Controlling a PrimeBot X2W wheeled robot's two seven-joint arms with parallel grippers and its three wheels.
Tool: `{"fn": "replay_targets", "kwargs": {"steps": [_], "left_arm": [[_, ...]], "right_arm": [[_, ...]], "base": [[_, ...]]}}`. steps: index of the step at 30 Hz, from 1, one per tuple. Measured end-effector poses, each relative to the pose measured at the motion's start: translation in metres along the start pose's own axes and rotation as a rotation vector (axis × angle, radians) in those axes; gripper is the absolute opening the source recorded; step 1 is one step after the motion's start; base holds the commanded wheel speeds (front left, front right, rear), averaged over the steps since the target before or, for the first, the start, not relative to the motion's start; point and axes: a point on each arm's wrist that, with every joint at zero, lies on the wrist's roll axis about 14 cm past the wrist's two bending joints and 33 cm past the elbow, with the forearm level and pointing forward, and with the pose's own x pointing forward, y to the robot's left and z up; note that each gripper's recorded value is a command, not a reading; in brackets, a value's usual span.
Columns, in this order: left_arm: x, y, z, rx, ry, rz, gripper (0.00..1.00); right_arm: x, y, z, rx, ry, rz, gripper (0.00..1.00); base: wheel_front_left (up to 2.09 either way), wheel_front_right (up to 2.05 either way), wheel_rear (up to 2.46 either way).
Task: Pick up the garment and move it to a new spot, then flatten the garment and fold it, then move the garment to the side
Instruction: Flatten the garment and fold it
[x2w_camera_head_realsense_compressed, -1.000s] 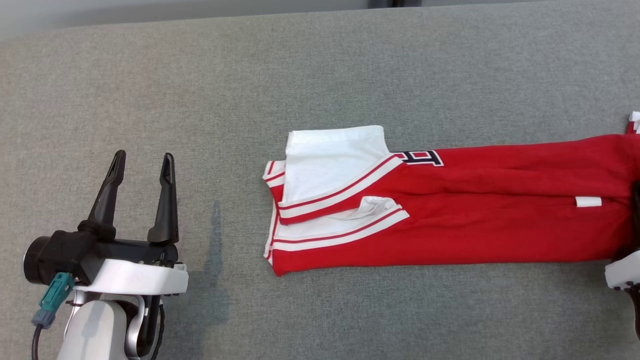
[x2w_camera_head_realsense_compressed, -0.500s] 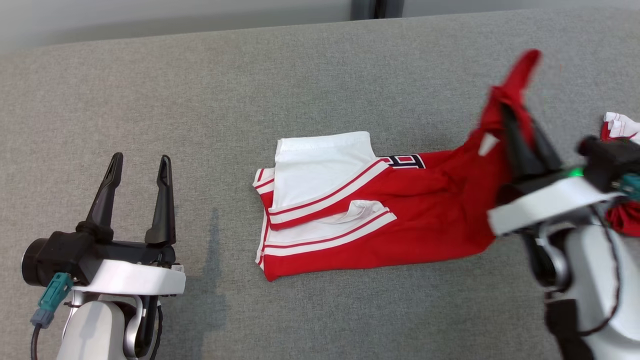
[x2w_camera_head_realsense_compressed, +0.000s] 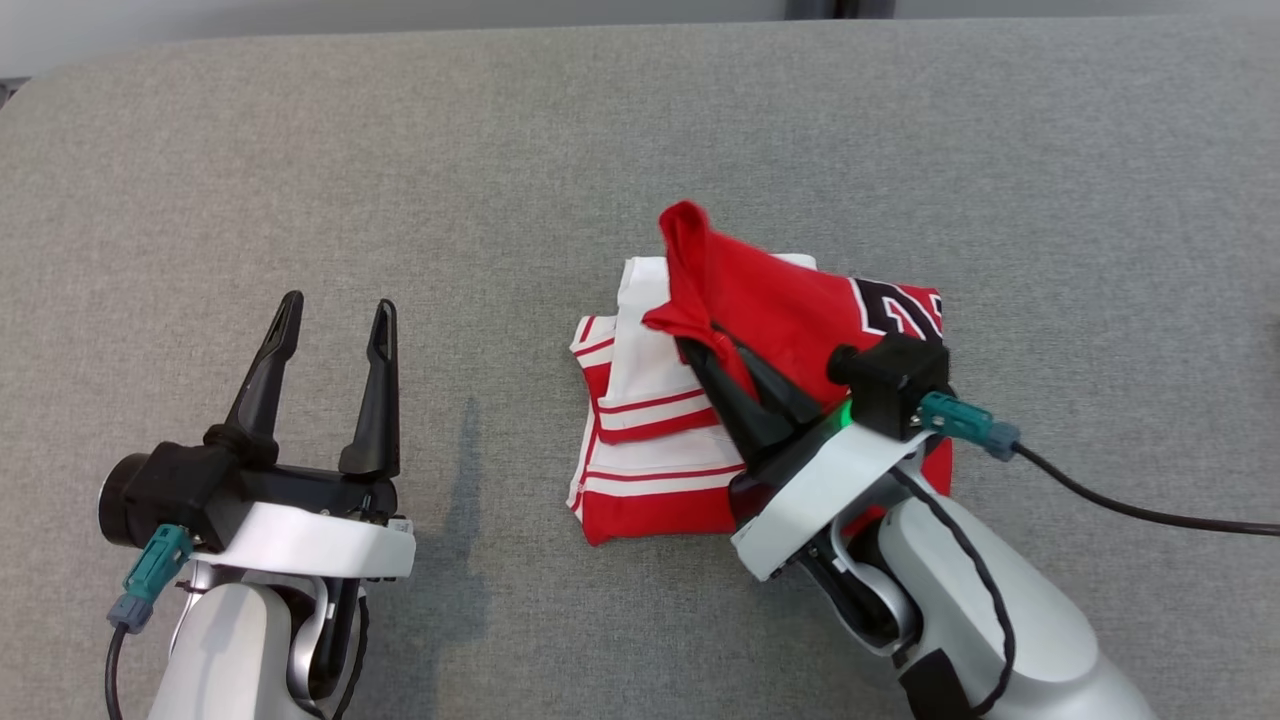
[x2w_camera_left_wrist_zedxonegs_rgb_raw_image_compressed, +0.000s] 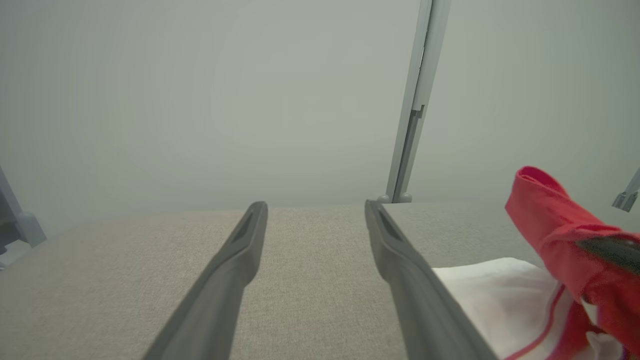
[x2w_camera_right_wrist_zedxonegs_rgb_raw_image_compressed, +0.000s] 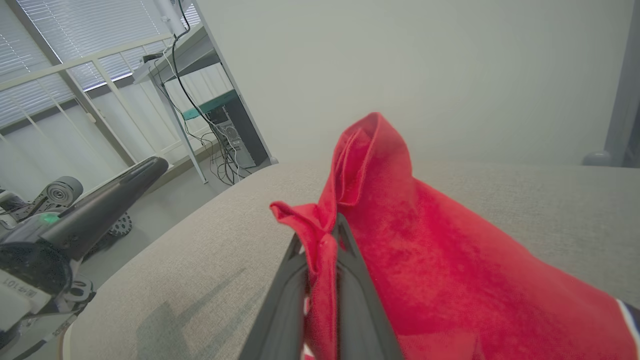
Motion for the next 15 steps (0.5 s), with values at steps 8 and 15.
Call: {"fn": "replay_targets", "kwargs": {"steps": [8,15], "left_arm": [[0.000,0.005,-0.009,-0.003,0.023,0.016,1.00],[0.001,0.005,-0.010,-0.005,0.028,0.017,1.00]], "right_arm": [[0.011,0.021,-0.036,0.072,0.075,0.083,0.00],[0.014,0.030,-0.056,0.093,0.144,0.120,0.79]], "base": [[0.00,0.00,0.00],[0.00,0.00,0.00]]}}
